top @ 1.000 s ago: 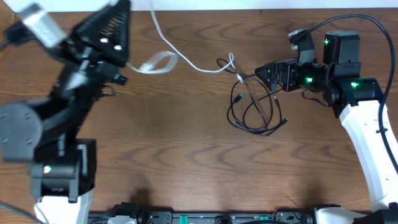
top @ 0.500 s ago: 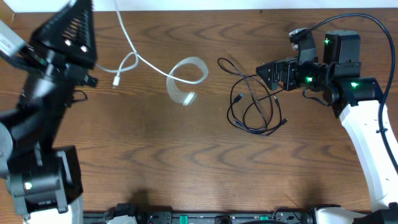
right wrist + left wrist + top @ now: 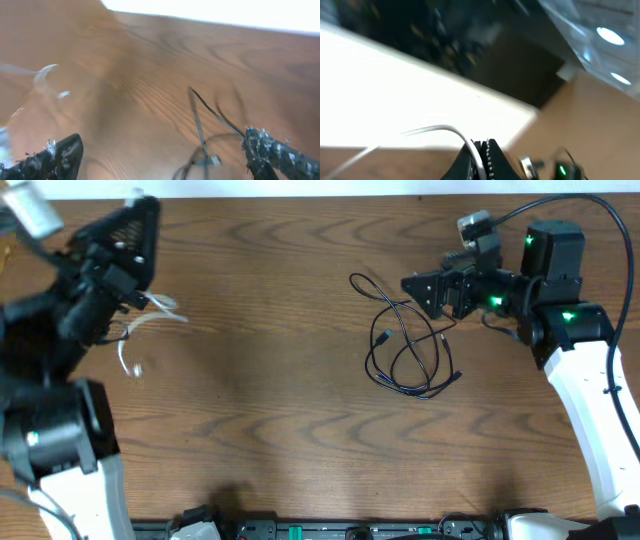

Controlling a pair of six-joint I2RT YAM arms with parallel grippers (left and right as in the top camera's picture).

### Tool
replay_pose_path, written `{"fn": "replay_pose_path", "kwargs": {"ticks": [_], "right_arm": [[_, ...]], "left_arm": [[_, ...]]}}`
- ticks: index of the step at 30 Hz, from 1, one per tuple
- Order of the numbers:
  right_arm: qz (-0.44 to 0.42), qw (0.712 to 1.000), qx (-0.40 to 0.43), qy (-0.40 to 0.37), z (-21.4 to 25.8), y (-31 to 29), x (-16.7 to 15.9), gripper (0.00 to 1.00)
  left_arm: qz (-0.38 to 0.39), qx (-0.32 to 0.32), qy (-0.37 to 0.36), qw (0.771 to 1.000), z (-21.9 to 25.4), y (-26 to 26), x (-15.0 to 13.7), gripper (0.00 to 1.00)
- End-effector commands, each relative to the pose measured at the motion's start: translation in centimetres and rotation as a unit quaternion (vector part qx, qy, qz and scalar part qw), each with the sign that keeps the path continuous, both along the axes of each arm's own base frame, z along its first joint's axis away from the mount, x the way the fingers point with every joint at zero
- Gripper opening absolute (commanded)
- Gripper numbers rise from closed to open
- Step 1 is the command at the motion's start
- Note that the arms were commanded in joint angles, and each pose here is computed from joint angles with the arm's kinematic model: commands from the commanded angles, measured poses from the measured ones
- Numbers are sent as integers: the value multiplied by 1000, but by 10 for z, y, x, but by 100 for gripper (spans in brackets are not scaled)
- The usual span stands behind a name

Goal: Untangle cables

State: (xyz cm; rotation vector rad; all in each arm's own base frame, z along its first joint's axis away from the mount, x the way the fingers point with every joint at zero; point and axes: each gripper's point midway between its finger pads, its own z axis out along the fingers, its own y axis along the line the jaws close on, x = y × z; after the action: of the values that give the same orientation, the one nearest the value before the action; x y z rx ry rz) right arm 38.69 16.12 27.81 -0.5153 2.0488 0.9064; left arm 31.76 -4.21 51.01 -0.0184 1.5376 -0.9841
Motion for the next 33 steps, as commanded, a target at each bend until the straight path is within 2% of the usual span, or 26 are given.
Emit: {"fn": "replay_pose_path", "kwargs": {"ticks": [1, 8, 14, 22, 33], "right_arm": [[84, 996, 37, -15, 14, 33, -21, 98], [168, 984, 41, -42, 13, 99, -44, 93], [203, 976, 68, -46, -2, 143, -36, 91], [297, 942, 136, -77, 0, 190, -49, 85], [321, 931, 153, -88, -6, 218, -59, 79]], "left_arm": [[-113, -6, 35, 993, -13, -29, -9, 7], [-129, -31, 67, 989, -21, -32, 0, 7], [-132, -58, 88, 986, -18, -33, -4, 8], [-138, -69, 99, 983, -18, -34, -6, 8], [-151, -83, 115, 978, -18, -37, -9, 7]]}}
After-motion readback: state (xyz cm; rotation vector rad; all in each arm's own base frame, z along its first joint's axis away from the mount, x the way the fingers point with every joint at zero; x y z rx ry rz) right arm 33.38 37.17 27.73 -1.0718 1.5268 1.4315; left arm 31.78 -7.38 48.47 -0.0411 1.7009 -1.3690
